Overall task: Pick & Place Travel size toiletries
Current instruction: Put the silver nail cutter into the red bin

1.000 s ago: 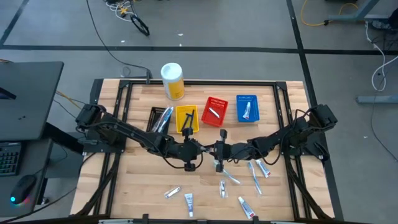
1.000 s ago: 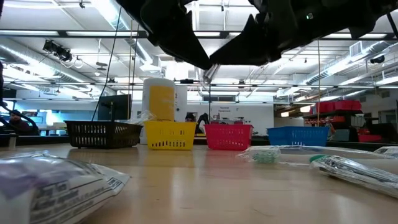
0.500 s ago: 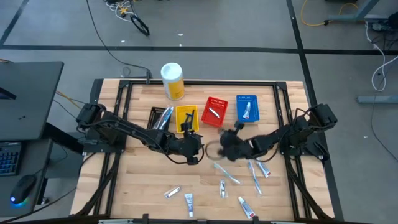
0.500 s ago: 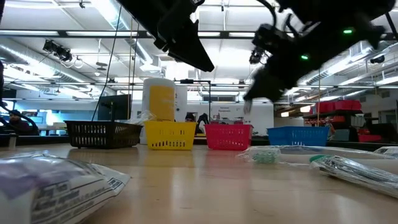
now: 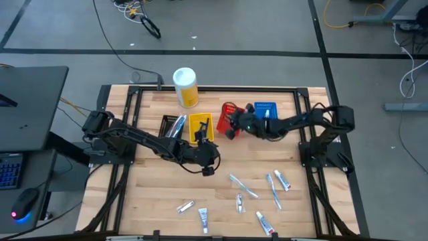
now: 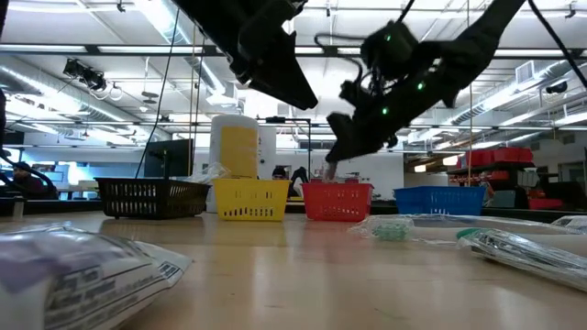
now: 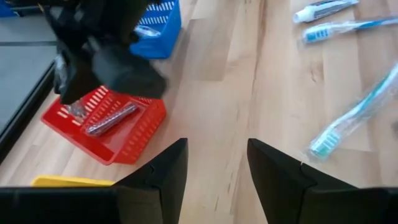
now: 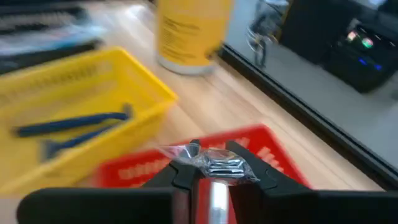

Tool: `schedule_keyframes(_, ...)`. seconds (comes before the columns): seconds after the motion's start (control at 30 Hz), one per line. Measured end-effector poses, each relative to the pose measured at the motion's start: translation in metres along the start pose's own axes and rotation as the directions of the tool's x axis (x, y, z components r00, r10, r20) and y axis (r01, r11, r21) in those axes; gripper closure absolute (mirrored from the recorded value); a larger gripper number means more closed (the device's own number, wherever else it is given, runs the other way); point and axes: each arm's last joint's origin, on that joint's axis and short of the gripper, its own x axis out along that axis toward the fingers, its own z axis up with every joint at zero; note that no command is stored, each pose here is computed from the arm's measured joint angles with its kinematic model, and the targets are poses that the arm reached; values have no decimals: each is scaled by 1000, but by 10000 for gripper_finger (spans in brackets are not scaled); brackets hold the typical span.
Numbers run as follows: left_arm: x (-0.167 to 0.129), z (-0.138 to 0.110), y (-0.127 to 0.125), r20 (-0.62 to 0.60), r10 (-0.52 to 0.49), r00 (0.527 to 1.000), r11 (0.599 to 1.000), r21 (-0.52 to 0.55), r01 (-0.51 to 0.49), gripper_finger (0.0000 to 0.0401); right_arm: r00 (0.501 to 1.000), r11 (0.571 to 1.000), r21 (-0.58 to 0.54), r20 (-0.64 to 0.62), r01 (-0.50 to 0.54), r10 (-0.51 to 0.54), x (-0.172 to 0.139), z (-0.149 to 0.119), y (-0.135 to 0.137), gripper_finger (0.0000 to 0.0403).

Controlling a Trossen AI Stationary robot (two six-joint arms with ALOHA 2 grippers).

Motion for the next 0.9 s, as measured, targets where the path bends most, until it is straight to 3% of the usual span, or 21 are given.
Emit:
schedule_keyframes(0.3,0,0,-1,-3,-20,1000,1000,17,20,230,987,991,51,-94,-125,129,19,-12,-16,325)
schedule_keyframes(0.7,0,0,-1,-2,-18,1000,1000,5,18,232,971,988,51,-187,-144,151,21,-21,-22,264)
schedule_keyframes(0.9,0,0,-1,-2,-18,1000,1000,-25,18,232,979,988,3,-138,-154,153,12,-9,-24,261)
